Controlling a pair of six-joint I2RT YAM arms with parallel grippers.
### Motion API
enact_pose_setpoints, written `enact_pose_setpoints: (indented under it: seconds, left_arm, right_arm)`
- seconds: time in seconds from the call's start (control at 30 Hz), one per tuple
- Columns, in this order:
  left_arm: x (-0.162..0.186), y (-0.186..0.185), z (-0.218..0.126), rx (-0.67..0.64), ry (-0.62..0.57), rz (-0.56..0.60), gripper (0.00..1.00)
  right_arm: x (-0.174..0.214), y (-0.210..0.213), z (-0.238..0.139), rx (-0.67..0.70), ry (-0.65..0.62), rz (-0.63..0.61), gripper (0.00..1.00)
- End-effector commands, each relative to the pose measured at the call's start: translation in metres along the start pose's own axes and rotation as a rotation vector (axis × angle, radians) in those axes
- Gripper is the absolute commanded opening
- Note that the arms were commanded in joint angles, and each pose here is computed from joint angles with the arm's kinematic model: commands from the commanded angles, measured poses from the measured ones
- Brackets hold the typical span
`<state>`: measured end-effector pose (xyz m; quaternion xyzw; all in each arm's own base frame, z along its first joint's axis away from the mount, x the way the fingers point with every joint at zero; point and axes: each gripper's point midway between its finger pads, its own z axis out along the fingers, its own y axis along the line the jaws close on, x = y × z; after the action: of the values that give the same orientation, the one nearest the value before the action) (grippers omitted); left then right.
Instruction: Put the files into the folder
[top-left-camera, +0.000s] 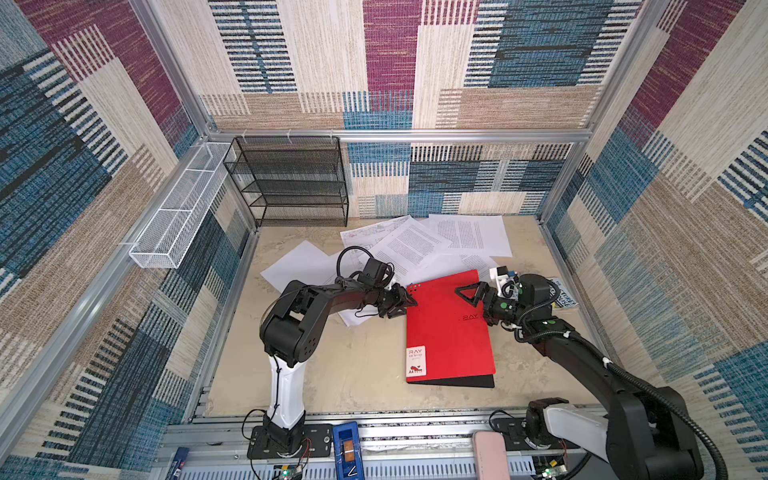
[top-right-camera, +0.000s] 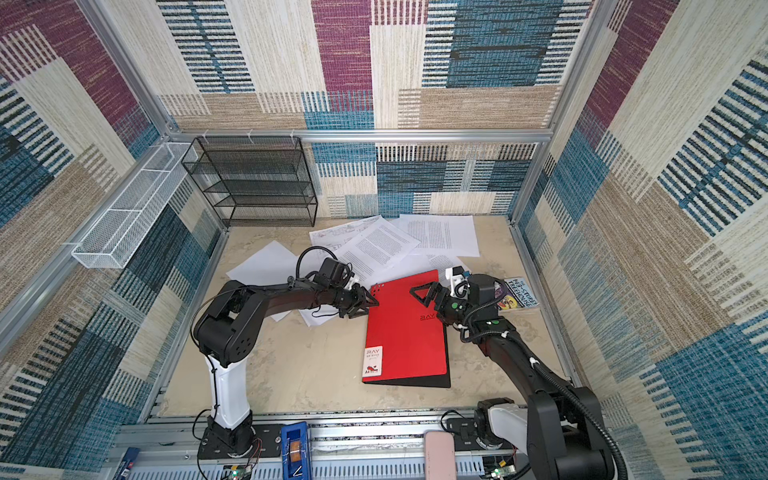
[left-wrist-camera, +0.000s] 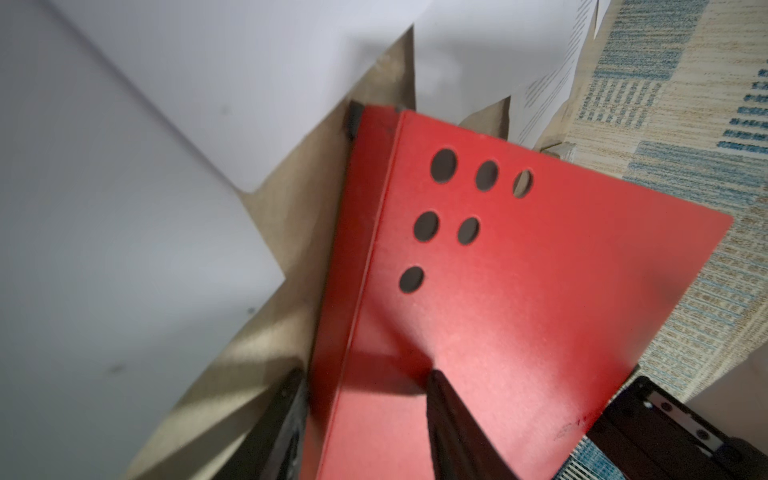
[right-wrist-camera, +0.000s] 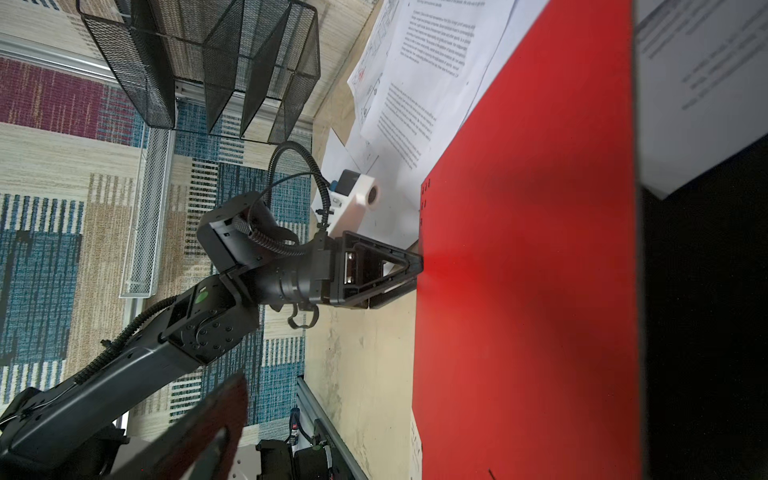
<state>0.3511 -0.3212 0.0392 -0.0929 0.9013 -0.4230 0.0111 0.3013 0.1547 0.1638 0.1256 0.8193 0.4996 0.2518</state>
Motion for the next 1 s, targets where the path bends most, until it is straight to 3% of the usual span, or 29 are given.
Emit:
enact_pose_setpoints:
  seconds: [0.0,0.3,0.43,0.53,0.7,0.83,0.97]
  left_arm:
    - [0.003,0.007,-0.001,-0.022,0.006,-0.067,0.50]
    - [0.014,-0.055,-0.058,0.031,-0.025,0.100,0.84]
    - [0.019,-0.076,-0.107,-0.038,-0.074,0.220,0.86]
    - [0.011,-0.072,-0.159,-0.145,-0.192,0.265,0.89]
    - [0.005,-0.063,-0.261,-0.220,-0.397,0.263,1.00]
    - [0.012,-0.070,-0.337,-0.090,-0.533,0.192,0.99]
    - [0.022,-0.078,-0.384,0.010,-0.598,0.160,0.99]
  right_arm:
    - [-0.012,0.019,-0.007,-0.010,-0.042,-0.071,1.00]
    - [-0.021,0.048,-0.015,-0.017,-0.055,-0.122,1.00]
    - [-0.023,0.078,-0.015,-0.074,-0.055,-0.148,1.00]
    - [-0.018,0.111,-0.004,-0.117,-0.042,-0.175,1.00]
    - [0.002,0.166,0.042,-0.202,0.024,-0.218,1.00]
    - [0.032,0.204,0.102,-0.277,0.135,-0.256,1.00]
    - [0.054,0.224,0.157,-0.316,0.230,-0.293,1.00]
